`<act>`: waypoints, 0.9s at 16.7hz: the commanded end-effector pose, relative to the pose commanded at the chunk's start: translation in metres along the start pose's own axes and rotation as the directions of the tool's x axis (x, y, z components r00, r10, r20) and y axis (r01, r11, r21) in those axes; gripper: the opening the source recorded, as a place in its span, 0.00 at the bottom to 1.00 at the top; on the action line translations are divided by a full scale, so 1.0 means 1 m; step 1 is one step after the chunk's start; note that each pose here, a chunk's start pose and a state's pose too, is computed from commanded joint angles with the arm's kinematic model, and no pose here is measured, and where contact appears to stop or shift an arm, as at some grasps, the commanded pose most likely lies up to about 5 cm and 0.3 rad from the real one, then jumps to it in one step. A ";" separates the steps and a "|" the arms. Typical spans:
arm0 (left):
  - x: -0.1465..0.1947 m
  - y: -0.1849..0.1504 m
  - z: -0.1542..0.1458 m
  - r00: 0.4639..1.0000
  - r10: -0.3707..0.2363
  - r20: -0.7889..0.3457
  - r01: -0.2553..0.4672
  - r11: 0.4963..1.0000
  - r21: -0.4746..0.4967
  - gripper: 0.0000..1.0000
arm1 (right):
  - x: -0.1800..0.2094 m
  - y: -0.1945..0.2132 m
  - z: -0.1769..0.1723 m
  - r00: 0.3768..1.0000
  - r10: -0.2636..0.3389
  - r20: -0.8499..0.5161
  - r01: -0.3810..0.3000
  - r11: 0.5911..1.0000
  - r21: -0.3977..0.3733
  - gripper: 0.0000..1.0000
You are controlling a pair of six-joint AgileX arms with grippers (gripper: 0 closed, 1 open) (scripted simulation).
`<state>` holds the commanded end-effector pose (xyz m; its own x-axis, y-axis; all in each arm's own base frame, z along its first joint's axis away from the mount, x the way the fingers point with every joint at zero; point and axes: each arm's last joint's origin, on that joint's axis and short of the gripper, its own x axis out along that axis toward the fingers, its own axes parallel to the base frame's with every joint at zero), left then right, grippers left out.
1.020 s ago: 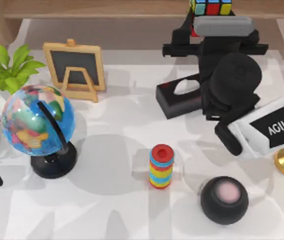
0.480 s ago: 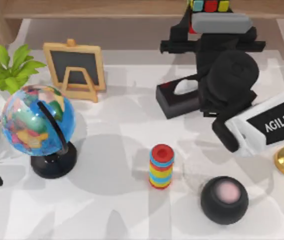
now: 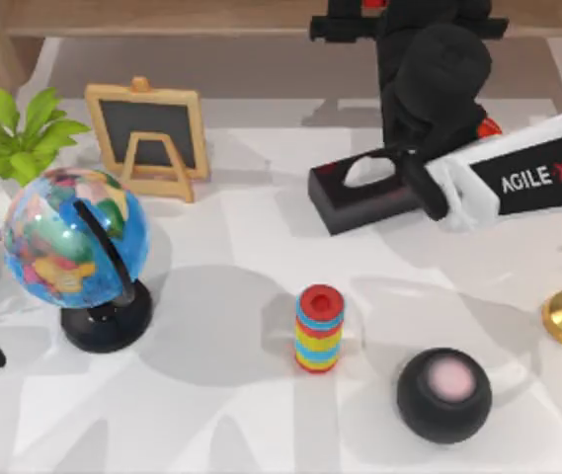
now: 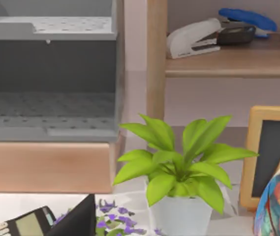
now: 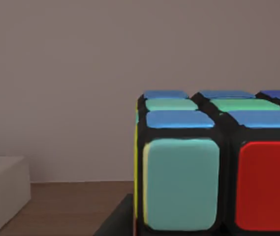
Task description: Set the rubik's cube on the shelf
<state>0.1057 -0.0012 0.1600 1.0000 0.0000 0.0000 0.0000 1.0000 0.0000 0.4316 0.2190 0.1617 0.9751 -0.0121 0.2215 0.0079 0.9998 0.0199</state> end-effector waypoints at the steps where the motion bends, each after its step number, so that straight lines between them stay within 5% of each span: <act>1: 0.000 0.000 0.000 1.000 0.000 0.000 0.000 1.000 0.000 1.00 | 0.007 -0.001 -0.002 1.000 -0.001 -0.004 0.001 1.000 -0.004 0.00; 8: 0.000 0.000 0.000 1.000 0.000 0.000 0.000 1.000 0.000 1.00 | 0.020 -0.004 -0.009 1.000 0.001 -0.024 -0.001 1.000 -0.021 0.00; 15: 0.000 0.000 0.000 1.000 0.000 0.000 0.000 1.000 0.000 1.00 | 0.020 -0.004 -0.009 1.000 0.001 -0.024 -0.001 1.000 -0.021 0.53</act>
<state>0.1057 -0.0012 0.1600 1.0000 0.0000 0.0000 0.0000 1.0000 0.0000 0.4533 0.2150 0.1577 0.9802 -0.0111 0.1977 0.0115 0.9999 -0.0010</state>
